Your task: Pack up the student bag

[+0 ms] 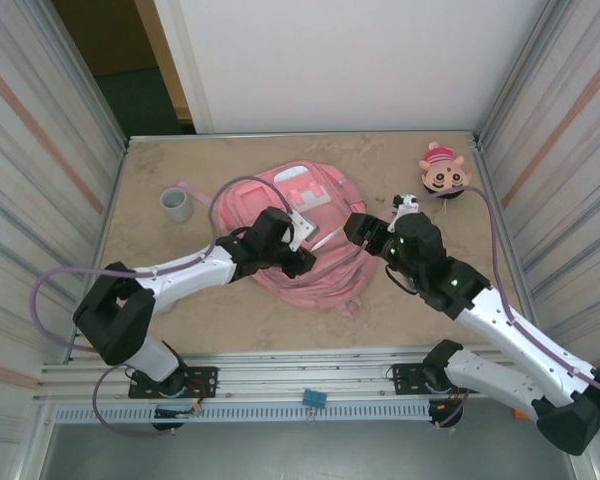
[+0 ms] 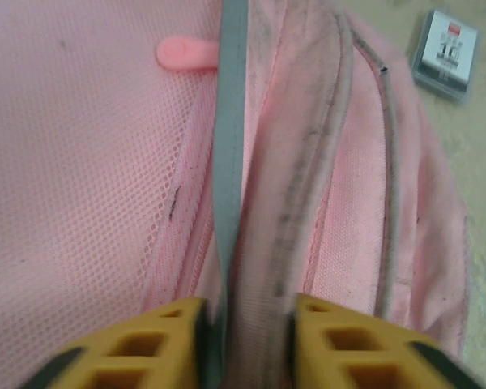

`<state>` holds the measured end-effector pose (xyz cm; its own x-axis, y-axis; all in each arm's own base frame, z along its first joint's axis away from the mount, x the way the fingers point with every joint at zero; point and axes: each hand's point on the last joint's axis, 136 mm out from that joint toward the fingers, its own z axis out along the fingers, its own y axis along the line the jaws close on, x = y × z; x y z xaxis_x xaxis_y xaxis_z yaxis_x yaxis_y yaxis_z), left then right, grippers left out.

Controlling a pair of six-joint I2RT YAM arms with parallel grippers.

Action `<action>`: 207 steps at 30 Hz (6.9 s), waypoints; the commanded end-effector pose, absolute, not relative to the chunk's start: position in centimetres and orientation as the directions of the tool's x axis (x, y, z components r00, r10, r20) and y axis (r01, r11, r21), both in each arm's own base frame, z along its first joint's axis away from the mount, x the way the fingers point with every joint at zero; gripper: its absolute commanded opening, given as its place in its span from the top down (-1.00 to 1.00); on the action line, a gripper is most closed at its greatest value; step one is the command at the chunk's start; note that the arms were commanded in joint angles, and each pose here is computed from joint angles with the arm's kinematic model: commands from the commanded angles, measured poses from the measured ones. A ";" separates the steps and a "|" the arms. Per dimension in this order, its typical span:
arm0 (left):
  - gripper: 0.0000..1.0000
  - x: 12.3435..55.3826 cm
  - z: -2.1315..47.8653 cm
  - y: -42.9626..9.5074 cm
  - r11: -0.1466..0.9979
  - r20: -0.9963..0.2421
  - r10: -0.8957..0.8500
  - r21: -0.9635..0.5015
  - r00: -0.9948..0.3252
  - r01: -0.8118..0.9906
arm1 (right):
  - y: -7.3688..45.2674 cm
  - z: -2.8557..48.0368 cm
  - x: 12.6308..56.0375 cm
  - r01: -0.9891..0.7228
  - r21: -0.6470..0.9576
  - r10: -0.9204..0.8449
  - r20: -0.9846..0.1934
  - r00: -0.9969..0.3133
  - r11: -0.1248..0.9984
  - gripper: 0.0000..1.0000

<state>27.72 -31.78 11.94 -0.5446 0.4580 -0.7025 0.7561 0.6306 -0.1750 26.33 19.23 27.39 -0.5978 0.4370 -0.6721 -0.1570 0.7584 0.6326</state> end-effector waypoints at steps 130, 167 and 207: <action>-0.38 34.3 10.2 -16.1 0.516 -0.803 0.481 -0.066 -0.352 0.854 | 28.1 23.4 27.6 -0.880 -0.467 -0.765 -0.596 0.243 0.084 1.00; -0.44 35.4 12.3 -18.4 0.420 -0.798 0.527 -0.054 -0.292 0.906 | 28.0 26.0 27.4 -0.919 -0.371 -0.679 -0.710 0.188 0.134 1.00; -0.26 32.9 13.2 -14.8 0.522 -0.776 0.506 -0.072 -0.377 0.850 | 26.7 24.1 26.7 -0.946 -0.292 -0.635 -0.760 0.138 0.144 1.00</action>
<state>32.71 -15.13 13.85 -0.4137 0.4455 -0.7939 0.8343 0.5347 -0.1347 27.99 26.21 20.68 0.0499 -0.7185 -0.6938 -0.9458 0.1892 -0.2640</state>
